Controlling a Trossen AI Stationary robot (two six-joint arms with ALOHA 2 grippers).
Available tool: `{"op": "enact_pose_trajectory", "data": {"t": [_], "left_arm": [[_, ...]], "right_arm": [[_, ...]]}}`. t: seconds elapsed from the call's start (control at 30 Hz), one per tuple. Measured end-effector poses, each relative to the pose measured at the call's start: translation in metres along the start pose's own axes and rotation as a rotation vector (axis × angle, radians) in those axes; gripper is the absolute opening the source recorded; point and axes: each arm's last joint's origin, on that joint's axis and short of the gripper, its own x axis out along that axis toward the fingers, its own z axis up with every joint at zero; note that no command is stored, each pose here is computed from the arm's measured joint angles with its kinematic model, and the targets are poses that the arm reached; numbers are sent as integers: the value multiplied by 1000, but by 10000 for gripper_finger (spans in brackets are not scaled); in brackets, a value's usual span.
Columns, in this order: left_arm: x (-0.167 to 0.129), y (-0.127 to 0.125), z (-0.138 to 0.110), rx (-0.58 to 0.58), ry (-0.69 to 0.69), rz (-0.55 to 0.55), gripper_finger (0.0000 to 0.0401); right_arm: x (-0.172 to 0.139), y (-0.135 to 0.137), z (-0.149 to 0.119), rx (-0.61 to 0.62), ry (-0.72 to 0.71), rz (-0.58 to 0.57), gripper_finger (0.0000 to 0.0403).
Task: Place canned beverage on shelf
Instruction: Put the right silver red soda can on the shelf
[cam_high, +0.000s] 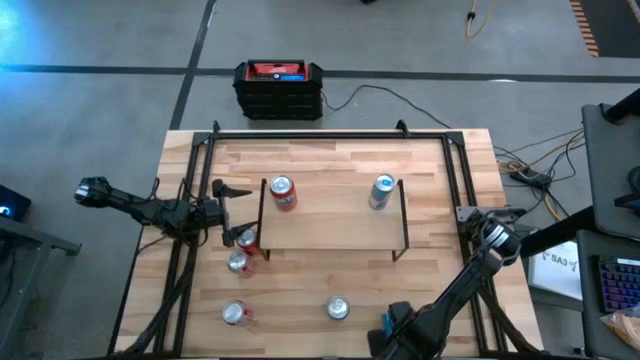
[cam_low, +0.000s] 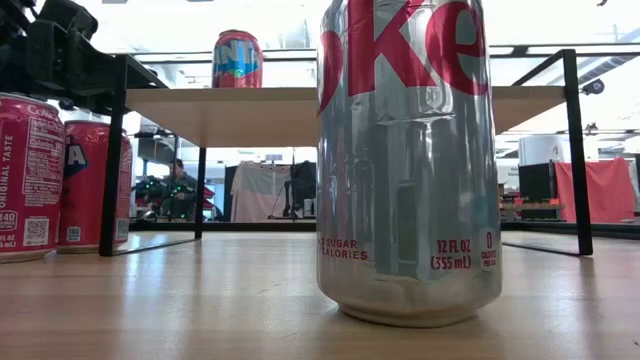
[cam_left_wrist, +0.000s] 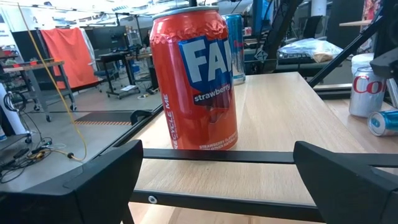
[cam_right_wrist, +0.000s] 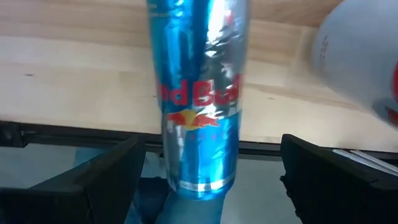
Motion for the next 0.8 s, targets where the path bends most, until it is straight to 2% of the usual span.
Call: {"op": "enact_pose_trajectory", "data": {"t": [0.43,0.8], "left_arm": [[0,0,0,0,0,0,400],[0,0,0,0,0,0,400]], "right_arm": [[11,4,1,23,-13,-20,359],[8,8,7,48,-13,-10,359]]}}
